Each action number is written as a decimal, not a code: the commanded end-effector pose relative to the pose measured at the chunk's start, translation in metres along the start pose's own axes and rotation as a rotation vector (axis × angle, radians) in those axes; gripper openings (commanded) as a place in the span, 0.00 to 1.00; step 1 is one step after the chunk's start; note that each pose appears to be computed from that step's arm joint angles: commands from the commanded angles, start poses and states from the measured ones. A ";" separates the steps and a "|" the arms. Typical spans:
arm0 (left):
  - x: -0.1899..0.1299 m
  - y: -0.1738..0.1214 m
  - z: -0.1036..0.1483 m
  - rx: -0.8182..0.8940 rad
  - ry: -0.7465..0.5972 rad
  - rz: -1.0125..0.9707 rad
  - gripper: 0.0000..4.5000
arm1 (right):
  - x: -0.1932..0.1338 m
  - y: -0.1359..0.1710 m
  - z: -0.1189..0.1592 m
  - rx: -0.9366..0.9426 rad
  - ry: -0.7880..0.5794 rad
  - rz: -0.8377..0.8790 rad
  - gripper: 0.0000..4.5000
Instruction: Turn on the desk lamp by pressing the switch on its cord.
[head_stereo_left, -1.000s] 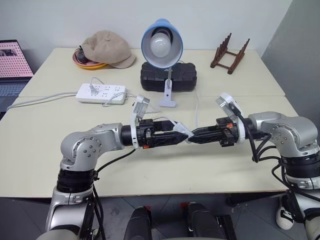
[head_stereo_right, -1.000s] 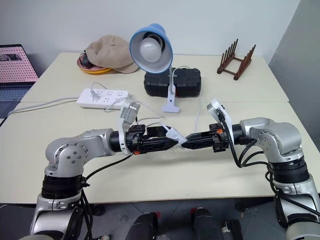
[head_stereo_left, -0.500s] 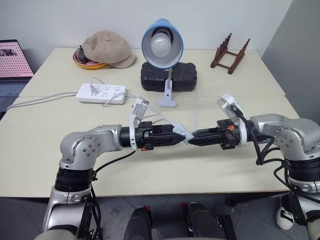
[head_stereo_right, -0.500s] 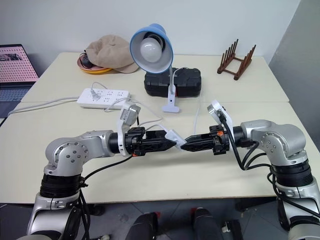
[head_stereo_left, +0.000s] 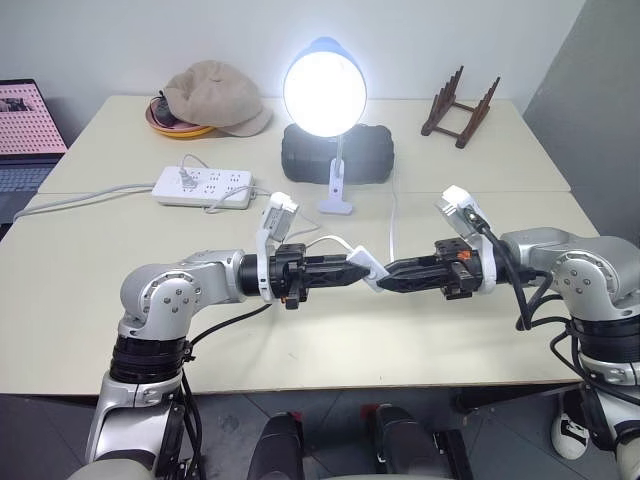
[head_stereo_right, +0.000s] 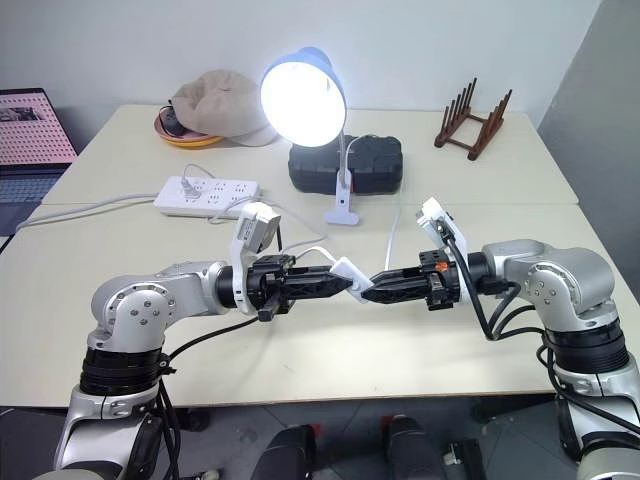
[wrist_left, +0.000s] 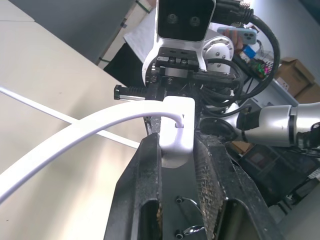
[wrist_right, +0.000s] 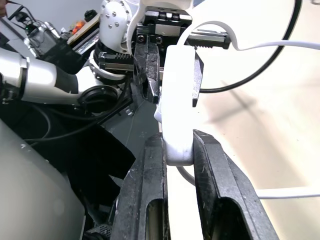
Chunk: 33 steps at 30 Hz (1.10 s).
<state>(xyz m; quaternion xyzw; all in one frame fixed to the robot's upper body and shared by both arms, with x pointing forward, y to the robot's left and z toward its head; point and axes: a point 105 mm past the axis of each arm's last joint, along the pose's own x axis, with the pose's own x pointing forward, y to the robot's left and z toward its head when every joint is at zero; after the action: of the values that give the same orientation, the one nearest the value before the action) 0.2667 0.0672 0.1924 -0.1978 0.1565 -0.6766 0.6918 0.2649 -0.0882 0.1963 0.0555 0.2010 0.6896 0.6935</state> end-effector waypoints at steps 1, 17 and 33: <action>-0.004 -0.005 0.009 -0.016 -0.044 -0.013 0.12 | -0.002 0.005 0.002 -0.045 0.016 0.002 0.08; -0.031 0.012 -0.019 0.098 0.060 0.210 0.65 | 0.000 -0.020 0.007 -0.116 0.021 -0.046 0.08; -0.073 0.019 -0.005 0.637 0.221 0.550 1.00 | -0.008 -0.116 -0.041 -0.545 0.448 -0.359 0.24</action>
<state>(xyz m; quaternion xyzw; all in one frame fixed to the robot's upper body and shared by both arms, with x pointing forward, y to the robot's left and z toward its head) 0.2792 0.1415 0.1659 0.1160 0.0795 -0.4892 0.8607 0.3606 -0.1086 0.1082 -0.3170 0.1756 0.5673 0.7395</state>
